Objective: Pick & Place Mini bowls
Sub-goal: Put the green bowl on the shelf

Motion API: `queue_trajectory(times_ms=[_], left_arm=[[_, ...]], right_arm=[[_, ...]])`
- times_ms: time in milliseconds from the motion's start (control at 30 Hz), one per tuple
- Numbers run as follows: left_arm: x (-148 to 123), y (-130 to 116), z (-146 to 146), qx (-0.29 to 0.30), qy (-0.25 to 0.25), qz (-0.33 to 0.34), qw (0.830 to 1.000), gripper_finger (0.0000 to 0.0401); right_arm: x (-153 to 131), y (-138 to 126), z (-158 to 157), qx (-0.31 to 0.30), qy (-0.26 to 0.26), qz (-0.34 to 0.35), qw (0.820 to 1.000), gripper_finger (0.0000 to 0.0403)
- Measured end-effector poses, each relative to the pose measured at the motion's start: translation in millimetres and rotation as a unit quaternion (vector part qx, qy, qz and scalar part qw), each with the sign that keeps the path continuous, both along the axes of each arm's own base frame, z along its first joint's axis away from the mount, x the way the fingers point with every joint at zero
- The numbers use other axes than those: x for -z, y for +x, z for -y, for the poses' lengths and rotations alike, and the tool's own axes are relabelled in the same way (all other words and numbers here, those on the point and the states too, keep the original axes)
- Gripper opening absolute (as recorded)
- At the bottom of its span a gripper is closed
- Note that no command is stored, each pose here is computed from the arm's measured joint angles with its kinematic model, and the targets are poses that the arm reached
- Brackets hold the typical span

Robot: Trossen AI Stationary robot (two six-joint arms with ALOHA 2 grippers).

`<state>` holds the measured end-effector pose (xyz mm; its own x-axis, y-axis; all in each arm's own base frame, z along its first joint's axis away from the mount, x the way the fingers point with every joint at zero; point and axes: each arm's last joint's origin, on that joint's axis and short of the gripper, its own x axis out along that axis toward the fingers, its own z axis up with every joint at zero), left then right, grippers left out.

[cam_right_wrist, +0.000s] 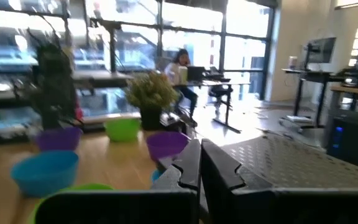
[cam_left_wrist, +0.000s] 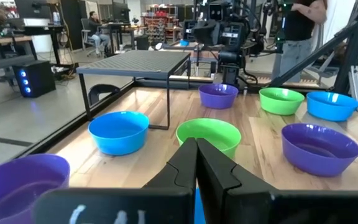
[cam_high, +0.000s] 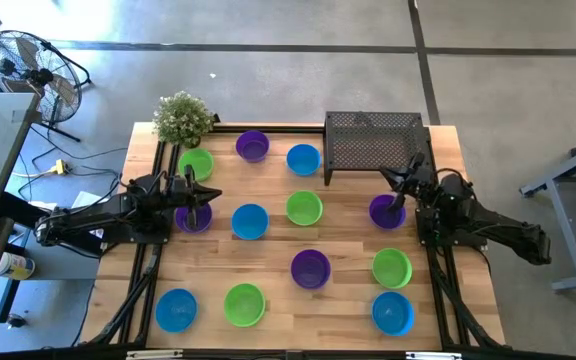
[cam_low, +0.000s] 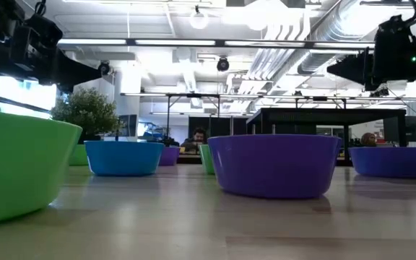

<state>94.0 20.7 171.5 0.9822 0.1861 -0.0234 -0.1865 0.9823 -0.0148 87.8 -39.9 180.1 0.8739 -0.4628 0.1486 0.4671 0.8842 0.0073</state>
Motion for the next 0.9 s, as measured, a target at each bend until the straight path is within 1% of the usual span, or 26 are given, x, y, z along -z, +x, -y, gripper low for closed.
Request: queue_trajectory(times_ms=[67, 200, 333, 400, 500, 633, 733, 800, 900], left_arm=[[0, 0, 0, -0.002, -0.009, 0.001, 1.0, 0.0001], [1, 0, -1, -0.014, -0.009, -0.002, 1.0, 0.0001], [1, 0, -1, -0.023, -0.01, -0.003, 1.0, 0.0001], [1, 0, -1, -0.024, -0.01, -0.003, 1.0, 0.0001], [1, 0, -1, -0.024, -0.008, -0.004, 1.0, 0.0001], [1, 0, -1, -0.024, 0.003, -0.006, 1.0, 0.0001], [1, 0, -1, -0.024, 0.003, -0.006, 1.0, 0.0001], [1, 0, -1, -0.024, 0.003, -0.006, 1.0, 0.0001], [1, 0, -1, -0.021, 0.002, -0.006, 1.0, 0.0001]], right_arm=[[-6, -1, 0, -0.001, -0.012, 0.028, 1.0, 0.0], [-15, -3, -2, -0.013, -0.031, 0.075, 0.997, 0.0], [-22, -1, -5, -0.07, -0.033, 0.071, 0.994, 0.0], [-29, 0, -6, -0.073, -0.033, 0.071, 0.994, 0.0], [-35, 4, -6, -0.066, -0.032, 0.027, 0.997, 0.0], [-44, 12, -5, -0.04, -0.01, -0.025, 0.999, 0.0], [-47, 21, -5, -0.025, 0.003, -0.077, 0.997, 0.0], [-51, 27, -6, -0.031, 0.008, -0.101, 0.994, 0.0], [-53, 38, -9, -0.038, 0.034, -0.136, 0.989, 0.0]])
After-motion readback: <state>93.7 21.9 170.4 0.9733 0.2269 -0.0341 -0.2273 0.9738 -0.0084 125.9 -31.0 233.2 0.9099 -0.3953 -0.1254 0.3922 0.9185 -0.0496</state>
